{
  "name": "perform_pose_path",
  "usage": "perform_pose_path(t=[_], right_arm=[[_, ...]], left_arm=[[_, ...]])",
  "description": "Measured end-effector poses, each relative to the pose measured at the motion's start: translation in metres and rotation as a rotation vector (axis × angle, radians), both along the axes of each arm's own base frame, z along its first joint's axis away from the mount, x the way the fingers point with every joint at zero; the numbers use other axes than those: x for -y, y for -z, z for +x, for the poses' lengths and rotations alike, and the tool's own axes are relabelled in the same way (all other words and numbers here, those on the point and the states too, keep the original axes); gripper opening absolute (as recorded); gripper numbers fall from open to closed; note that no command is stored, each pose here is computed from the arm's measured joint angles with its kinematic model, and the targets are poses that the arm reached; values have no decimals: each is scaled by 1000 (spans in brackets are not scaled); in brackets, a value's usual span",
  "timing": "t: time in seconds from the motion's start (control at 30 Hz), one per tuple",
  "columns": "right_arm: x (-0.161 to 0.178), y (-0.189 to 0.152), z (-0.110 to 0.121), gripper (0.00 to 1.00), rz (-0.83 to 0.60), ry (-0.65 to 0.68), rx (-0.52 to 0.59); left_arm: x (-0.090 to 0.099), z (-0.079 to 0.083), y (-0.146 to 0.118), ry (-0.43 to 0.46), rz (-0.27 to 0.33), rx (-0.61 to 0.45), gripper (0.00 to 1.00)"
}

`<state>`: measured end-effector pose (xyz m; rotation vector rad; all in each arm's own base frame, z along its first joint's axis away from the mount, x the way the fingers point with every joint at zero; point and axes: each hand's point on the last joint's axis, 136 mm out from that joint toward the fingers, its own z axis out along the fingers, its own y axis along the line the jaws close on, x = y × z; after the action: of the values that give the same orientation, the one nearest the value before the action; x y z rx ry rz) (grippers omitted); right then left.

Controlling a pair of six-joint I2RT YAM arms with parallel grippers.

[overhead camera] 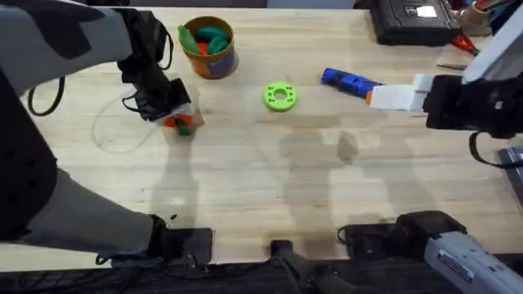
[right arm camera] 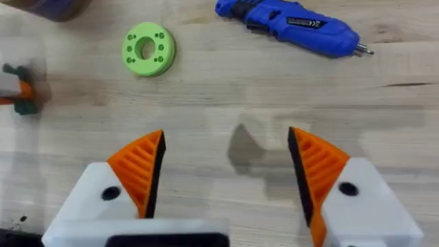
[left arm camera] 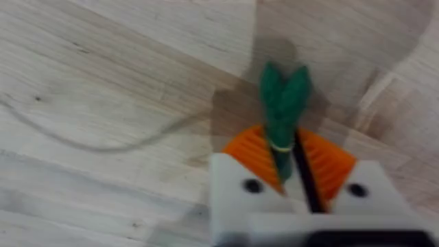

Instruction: Pick up the gripper from the table and insert it into the empty holder that is missing its gripper. Then pick up a screw, insert it into the mounting hole, and use the screwdriver to tighten it. Finally, clean up the table by picking up the vegetable and placing it into the bucket.

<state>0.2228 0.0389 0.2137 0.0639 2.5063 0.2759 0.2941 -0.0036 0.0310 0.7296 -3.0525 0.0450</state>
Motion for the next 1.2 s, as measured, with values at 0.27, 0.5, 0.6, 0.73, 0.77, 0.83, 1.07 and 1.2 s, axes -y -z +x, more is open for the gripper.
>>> perform_pose_path(t=[0.27,0.5,0.6,0.73,0.77,0.83,1.07,1.2], right_arm=[[0,0,0,980,0,0,0],[0,0,0,980,0,0,0],[0,0,0,980,0,0,-2],[0,0,0,980,0,0,-2],[0,0,0,980,0,0,-2],[0,0,0,979,0,0,-2],[0,0,-1,980,0,0,-2],[0,0,-1,980,0,0,-3]], left_arm=[[0,2,-1,8,2,12,15],[0,16,-27,29,3,58,14],[1,35,-66,68,1,163,14],[6,66,-130,155,-9,358,14],[7,72,-143,172,-8,397,14],[10,88,-167,203,-6,486,14],[40,141,-185,305,-3,681,14],[56,160,-154,348,-17,651,13]])
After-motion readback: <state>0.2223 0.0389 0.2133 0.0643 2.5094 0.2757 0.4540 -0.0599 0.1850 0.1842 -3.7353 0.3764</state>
